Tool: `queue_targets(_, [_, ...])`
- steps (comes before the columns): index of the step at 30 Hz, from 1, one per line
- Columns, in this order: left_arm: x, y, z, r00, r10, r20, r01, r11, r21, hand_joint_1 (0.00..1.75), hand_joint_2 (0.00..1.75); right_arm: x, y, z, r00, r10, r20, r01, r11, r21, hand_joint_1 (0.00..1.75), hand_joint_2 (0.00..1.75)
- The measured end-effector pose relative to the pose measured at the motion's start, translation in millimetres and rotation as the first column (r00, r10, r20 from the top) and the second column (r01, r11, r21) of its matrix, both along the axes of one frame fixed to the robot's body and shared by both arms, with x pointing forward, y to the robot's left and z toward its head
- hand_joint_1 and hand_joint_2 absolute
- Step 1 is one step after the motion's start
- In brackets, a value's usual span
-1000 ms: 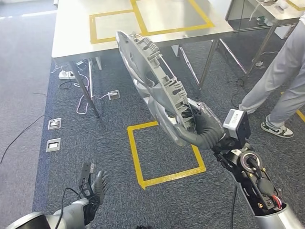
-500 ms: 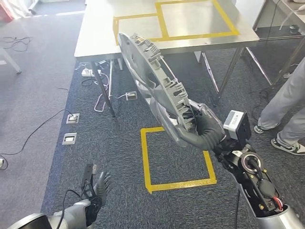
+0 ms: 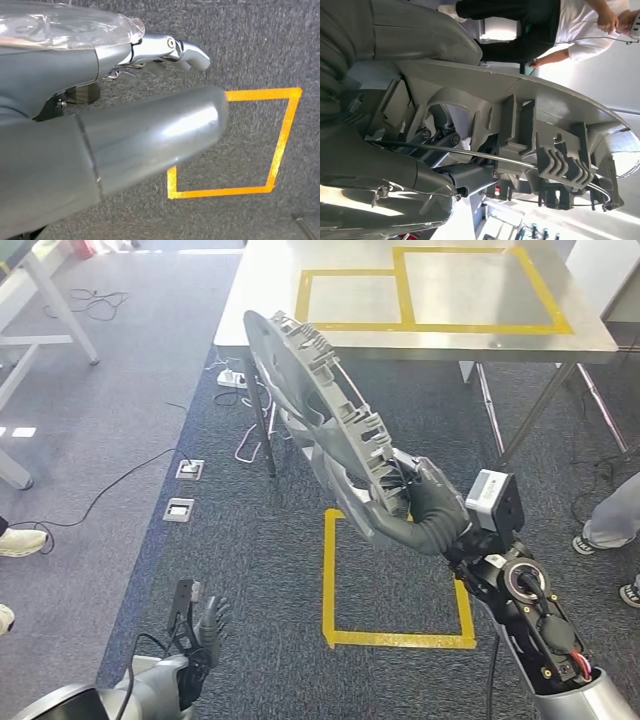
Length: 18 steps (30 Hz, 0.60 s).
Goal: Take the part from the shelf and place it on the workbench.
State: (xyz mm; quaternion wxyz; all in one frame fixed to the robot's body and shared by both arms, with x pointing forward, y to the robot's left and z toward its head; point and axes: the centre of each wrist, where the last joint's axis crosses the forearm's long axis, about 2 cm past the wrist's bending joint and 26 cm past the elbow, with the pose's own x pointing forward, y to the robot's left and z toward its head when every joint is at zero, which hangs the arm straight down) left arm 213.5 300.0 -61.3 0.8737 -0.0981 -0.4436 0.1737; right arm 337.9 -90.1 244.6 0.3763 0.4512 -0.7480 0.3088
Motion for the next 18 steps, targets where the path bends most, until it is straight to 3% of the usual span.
queue_targets(18, [0.4,0.5,0.2,1.0,0.001,0.001,-0.001,1.0,-0.004,0.0,0.0,0.4,0.3,0.5,1.0,-0.009,-0.011,0.009,1.0,0.016,1.75,1.75])
